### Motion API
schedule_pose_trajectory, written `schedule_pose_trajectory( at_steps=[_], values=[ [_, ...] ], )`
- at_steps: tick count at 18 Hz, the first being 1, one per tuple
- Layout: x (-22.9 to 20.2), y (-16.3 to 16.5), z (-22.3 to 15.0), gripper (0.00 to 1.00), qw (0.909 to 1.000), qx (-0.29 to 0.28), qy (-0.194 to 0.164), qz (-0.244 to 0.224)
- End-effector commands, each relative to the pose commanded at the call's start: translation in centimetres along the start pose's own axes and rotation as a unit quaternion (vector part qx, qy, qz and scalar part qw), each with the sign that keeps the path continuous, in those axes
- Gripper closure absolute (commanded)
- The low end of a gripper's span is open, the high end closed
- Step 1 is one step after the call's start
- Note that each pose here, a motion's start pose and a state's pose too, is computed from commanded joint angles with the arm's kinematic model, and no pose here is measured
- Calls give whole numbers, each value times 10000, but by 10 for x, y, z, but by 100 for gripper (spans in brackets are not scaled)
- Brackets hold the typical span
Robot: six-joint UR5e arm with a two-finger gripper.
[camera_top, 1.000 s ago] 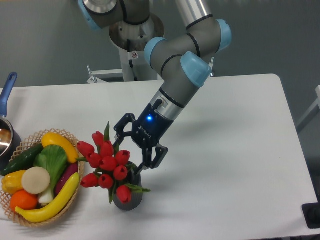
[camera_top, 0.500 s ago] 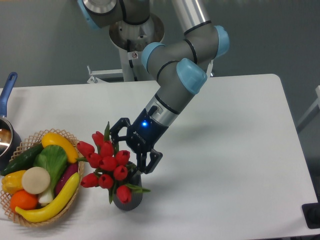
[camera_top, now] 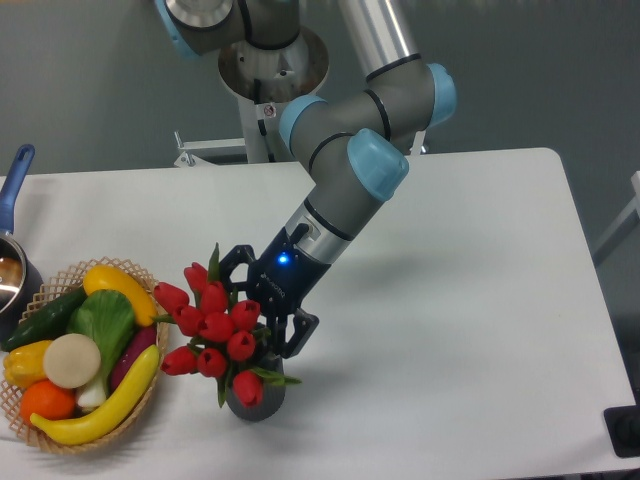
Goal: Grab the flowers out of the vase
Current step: 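Lower the gripper around the tulip stems and close on them, then lift the gripped tulips up out of the black vase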
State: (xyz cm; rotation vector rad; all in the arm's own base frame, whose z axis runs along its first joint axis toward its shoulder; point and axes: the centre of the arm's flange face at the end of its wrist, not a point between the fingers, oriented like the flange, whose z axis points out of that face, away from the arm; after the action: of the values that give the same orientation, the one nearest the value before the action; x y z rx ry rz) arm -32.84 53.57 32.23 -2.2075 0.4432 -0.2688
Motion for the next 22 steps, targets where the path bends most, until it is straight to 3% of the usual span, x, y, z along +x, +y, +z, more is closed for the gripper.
schedule_pose_trajectory(
  at_steps=[3, 11, 15, 22],
  values=[
    [-1, -1, -1, 7, 10000, 4, -9, 12],
    [-2, -5, -3, 43, 10000, 51, -20, 47],
    [-3, -7, -4, 57, 10000, 64, -37, 60],
    [-7, -11, -10, 59, 9999, 90, -92, 91]
  ],
)
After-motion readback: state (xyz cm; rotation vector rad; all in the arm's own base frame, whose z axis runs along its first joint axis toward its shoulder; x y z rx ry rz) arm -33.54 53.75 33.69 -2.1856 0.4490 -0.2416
